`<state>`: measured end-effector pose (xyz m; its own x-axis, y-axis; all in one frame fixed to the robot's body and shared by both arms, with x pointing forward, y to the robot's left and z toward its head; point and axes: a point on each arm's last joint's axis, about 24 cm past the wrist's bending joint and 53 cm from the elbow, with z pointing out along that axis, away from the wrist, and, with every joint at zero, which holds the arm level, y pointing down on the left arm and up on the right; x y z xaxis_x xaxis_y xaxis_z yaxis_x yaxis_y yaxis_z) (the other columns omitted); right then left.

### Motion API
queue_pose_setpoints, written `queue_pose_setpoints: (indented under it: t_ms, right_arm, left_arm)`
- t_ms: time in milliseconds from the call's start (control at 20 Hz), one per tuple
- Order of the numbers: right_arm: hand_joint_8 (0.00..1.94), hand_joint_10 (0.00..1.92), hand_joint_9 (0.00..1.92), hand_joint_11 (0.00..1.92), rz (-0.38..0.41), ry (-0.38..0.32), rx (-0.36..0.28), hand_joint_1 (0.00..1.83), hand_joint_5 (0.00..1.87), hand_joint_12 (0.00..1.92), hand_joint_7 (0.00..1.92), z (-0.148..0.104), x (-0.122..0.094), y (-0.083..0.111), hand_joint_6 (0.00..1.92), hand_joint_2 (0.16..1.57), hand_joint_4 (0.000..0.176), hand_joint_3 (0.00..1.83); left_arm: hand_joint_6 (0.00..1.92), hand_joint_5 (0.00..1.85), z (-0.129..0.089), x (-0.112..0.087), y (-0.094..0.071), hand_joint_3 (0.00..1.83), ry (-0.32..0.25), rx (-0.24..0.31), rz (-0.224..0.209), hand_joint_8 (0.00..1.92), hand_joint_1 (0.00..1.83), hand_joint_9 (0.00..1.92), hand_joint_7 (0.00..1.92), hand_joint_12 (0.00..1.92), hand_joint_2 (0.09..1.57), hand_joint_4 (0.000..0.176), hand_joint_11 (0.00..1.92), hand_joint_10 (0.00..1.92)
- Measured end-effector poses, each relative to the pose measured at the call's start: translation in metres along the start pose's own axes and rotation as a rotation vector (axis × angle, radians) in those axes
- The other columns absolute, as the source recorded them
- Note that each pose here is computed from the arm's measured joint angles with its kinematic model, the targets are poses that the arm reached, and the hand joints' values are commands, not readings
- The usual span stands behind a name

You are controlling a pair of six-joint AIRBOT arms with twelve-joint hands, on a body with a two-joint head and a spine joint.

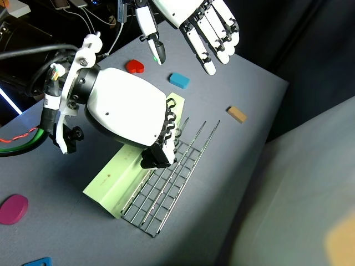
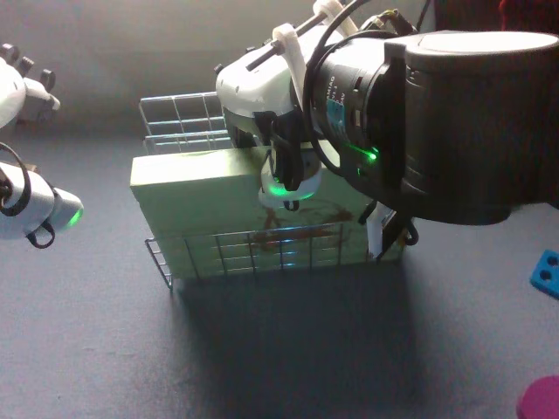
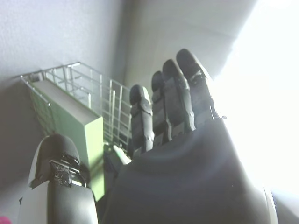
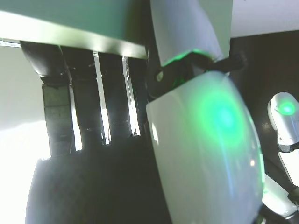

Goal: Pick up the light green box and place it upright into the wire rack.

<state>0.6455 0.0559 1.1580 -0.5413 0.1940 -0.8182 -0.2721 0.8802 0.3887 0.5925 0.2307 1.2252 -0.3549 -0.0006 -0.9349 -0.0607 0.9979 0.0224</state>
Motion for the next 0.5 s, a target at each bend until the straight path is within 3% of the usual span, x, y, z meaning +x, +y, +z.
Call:
queue_pose_setpoints:
  t_ms: [150,200,250,350,400,450,500]
  right_arm:
    - [1.16,1.42,0.84,0.72,0.003,0.005,0.002,1.36,0.82,1.53,0.87,0.0004,0.0023,-0.0010,1.07,1.17,0.000,0.00]
    - [1.28,1.47,0.78,0.68,0.002,0.003,0.000,1.34,0.78,1.52,0.78,0.0004,0.0019,-0.0007,1.17,1.20,0.000,0.01]
    - [1.40,1.15,0.65,0.64,0.004,0.004,0.000,1.16,0.76,1.50,0.76,0.0004,0.0020,-0.0005,1.25,1.23,0.005,0.00]
    - [1.39,0.99,0.64,0.60,0.009,0.007,-0.001,1.14,0.73,1.48,0.77,0.0004,0.0027,-0.0004,1.29,1.24,0.014,0.00]
    - [0.88,0.90,0.63,0.58,0.008,0.006,-0.002,1.04,0.76,1.47,0.68,0.0004,0.0027,-0.0002,1.30,1.23,0.000,0.00]
    - [0.60,0.78,0.62,0.55,0.007,0.006,-0.002,0.98,0.67,1.45,0.71,0.0004,0.0025,-0.0001,0.69,1.16,0.000,0.00]
    - [0.21,0.50,0.67,0.47,0.008,0.006,-0.003,0.91,0.73,1.38,0.80,0.0004,0.0025,0.0000,0.19,1.13,0.000,0.00]
  left_arm:
    - [0.00,0.29,0.0000,-0.0002,-0.0009,0.00,-0.001,0.004,0.000,0.00,0.27,0.22,0.22,0.65,1.13,0.068,0.00,0.00]
    - [0.00,0.30,0.0000,-0.0002,-0.0010,0.00,-0.001,0.004,0.000,0.00,0.27,0.23,0.22,0.65,1.13,0.068,0.00,0.00]
    - [0.00,0.30,0.0000,-0.0002,-0.0010,0.00,-0.001,0.004,-0.001,0.00,0.27,0.23,0.23,0.66,1.13,0.067,0.00,0.00]
    - [0.00,0.30,0.0000,-0.0002,-0.0010,0.00,-0.001,0.004,0.000,0.00,0.27,0.23,0.23,0.66,1.13,0.067,0.00,0.00]
    - [0.01,0.31,0.0000,-0.0002,-0.0012,0.00,-0.001,0.005,0.000,0.00,0.27,0.23,0.23,0.66,1.13,0.067,0.00,0.00]
    - [0.01,0.31,0.0000,-0.0003,-0.0015,0.00,-0.001,0.006,0.000,0.00,0.27,0.23,0.23,0.66,1.13,0.067,0.00,0.00]
    - [0.01,0.31,-0.0001,-0.0004,-0.0018,0.00,-0.002,0.007,0.000,0.00,0.27,0.23,0.23,0.66,1.13,0.067,0.00,0.00]
